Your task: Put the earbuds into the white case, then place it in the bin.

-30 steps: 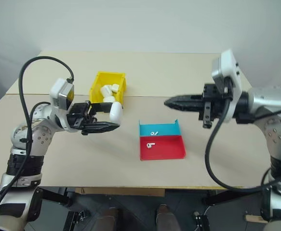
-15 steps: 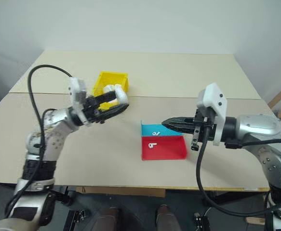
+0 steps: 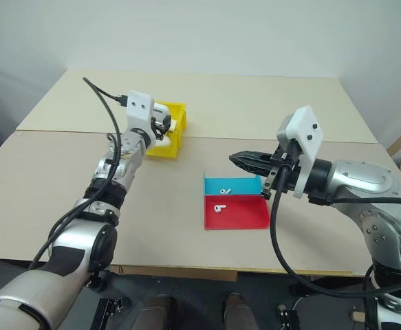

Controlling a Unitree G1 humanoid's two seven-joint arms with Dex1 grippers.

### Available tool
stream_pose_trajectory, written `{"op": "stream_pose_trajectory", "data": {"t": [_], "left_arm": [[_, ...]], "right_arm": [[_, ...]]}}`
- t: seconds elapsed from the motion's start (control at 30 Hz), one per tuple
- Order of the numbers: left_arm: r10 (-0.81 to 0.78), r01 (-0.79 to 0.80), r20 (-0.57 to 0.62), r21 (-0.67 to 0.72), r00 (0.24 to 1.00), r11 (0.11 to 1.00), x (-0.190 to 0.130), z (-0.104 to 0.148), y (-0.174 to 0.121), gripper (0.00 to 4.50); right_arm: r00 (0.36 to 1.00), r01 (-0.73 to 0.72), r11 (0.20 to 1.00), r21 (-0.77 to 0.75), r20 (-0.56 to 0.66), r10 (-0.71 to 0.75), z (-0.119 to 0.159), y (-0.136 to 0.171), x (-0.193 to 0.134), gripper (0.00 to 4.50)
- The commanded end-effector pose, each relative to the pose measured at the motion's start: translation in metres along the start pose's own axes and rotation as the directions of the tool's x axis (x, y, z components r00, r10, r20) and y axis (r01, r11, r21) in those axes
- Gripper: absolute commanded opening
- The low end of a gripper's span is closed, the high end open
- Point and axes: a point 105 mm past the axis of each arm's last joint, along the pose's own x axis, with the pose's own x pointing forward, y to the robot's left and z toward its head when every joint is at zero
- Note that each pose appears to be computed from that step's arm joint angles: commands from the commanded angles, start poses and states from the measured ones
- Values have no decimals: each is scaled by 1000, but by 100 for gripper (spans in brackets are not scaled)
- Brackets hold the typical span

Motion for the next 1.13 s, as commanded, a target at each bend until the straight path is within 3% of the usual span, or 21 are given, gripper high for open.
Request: {"op": "stream_pose_trajectory", "data": {"t": [0.03, 0.07, 0.3, 0.47, 0.7, 0.87, 0.97, 1.03, 1.13], "left_arm": [[22, -24, 55, 30, 998, 999, 5, 21, 2, 413], [16, -17, 61, 18, 998, 1000, 5, 23, 2, 448], [-119, 120, 199, 8, 973, 993, -13, 51, 13, 448], [-395, 397, 252, 44, 884, 917, -64, 58, 23, 448], [-759, 746, 138, 141, 636, 651, -165, 42, 14, 448], [-848, 843, 90, 95, 523, 530, -209, 38, 12, 448], [-913, 913, 36, 9, 407, 407, -239, 38, 13, 448], [-926, 926, 20, -8, 377, 377, -250, 37, 13, 448], [-901, 900, 2, 8, 435, 435, -248, 34, 15, 448]], "right_arm": [[999, 3, 999, -34, 32, -2, 11, 6, -5, 0], [999, 7, 999, -33, 35, -6, 12, 7, -6, 0], [998, 17, 1000, -18, 64, -16, 16, 9, -10, 0], [997, 20, 1000, 1, 78, -20, 12, 7, -10, 0], [997, 52, 998, 29, 48, -53, -12, 4, -14, 0], [998, 61, 998, 0, -4, -61, -35, 3, -24, 0], [999, 23, 1000, -4, -35, -24, -43, 5, -31, 0], [999, 5, 1000, -2, -38, -6, -43, 5, -34, 0], [999, -20, 1000, -6, -30, 20, -40, 6, -35, 0]]}}
